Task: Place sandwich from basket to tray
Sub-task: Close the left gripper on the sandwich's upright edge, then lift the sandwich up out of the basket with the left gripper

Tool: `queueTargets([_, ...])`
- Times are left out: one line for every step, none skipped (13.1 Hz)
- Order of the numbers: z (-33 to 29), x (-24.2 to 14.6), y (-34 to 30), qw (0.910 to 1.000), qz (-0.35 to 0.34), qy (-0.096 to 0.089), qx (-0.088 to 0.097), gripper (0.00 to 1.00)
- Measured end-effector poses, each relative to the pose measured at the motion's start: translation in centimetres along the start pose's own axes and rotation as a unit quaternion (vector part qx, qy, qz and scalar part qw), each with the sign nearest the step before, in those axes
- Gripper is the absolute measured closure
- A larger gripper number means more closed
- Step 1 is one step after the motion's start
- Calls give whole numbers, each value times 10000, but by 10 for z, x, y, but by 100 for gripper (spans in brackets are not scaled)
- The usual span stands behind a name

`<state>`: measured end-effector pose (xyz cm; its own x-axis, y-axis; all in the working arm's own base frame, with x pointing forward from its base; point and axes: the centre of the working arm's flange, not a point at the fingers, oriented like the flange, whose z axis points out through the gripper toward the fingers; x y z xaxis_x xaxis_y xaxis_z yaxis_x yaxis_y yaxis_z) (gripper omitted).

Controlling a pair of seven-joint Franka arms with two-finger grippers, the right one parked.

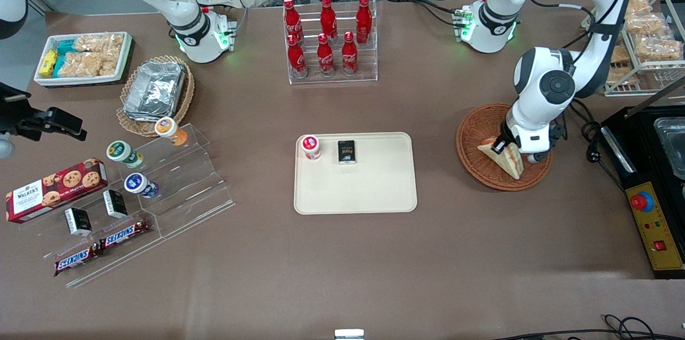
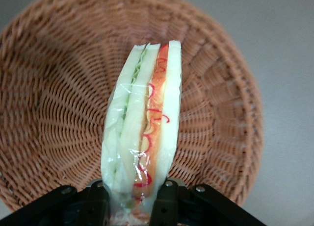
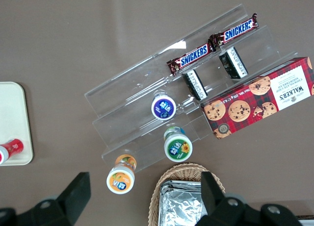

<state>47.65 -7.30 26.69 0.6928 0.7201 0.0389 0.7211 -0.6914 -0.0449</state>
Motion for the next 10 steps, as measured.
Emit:
queueTargets([-11,3,2,9998,192,57,-15,72])
queueTargets([-26,7,3,9992,399,75,31,78])
queueTargets([-48,12,5,9979,628,64,135,80])
queueTargets([-75,20,9,9961,830,11,288,80])
queueTargets([-108,28,14,9939,1015,-59,435,80])
queueTargets([-145,37,21,9918,1168,-141,508,80])
queueTargets([-180,42,26,9902,1287,-240,487,80])
queueTargets([-210,45,30,9883,1426,-318,432,80])
queueTargets([-235,45,33,9856,1608,-366,383,80])
queueTargets([-256,42,37,9806,1875,-479,300,80])
